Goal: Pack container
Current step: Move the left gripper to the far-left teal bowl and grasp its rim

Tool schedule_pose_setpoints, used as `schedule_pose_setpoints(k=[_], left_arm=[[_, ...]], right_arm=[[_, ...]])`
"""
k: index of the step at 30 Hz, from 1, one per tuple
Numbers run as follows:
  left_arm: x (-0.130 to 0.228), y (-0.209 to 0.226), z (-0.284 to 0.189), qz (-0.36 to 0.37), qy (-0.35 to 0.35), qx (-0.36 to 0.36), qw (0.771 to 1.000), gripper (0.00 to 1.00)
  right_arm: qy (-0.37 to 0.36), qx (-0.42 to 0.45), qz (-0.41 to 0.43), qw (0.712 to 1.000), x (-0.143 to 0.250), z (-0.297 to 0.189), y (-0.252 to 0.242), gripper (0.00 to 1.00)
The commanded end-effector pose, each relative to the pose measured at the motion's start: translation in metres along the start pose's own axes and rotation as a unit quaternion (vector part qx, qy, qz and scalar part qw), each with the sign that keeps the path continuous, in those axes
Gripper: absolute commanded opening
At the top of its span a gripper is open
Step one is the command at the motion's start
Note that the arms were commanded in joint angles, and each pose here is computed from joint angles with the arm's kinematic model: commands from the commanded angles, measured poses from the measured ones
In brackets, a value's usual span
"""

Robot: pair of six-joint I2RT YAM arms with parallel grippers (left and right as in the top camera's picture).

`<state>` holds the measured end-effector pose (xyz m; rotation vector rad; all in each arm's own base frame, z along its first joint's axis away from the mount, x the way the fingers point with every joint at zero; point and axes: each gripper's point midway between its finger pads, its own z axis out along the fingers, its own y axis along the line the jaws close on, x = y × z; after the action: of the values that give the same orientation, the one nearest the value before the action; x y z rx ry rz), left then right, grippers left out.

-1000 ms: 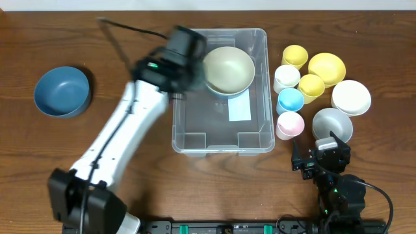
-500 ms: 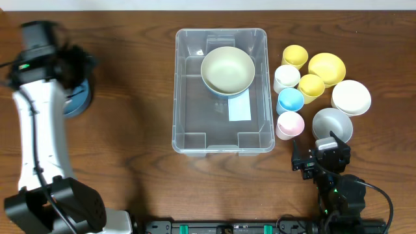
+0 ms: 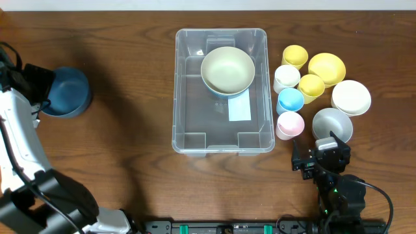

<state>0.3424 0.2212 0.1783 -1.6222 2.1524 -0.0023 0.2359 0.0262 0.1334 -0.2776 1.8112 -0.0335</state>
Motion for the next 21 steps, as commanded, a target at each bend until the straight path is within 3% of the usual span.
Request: schedule_pose_setpoints(k=[1,21], left_arm=[[0.005,0.01,0.023,-0.007,0.022,-0.027,0.999,0.98],[0.011,0.029,0.114,0.002,0.073,-0.074,0.995,0.98]], right_arm=[[0.001,-0.004,0.006,1.0,0.001,0.0,0.001,0.99],[0.001,-0.004,0.006,1.0,0.001,0.0,0.001,0.99]])
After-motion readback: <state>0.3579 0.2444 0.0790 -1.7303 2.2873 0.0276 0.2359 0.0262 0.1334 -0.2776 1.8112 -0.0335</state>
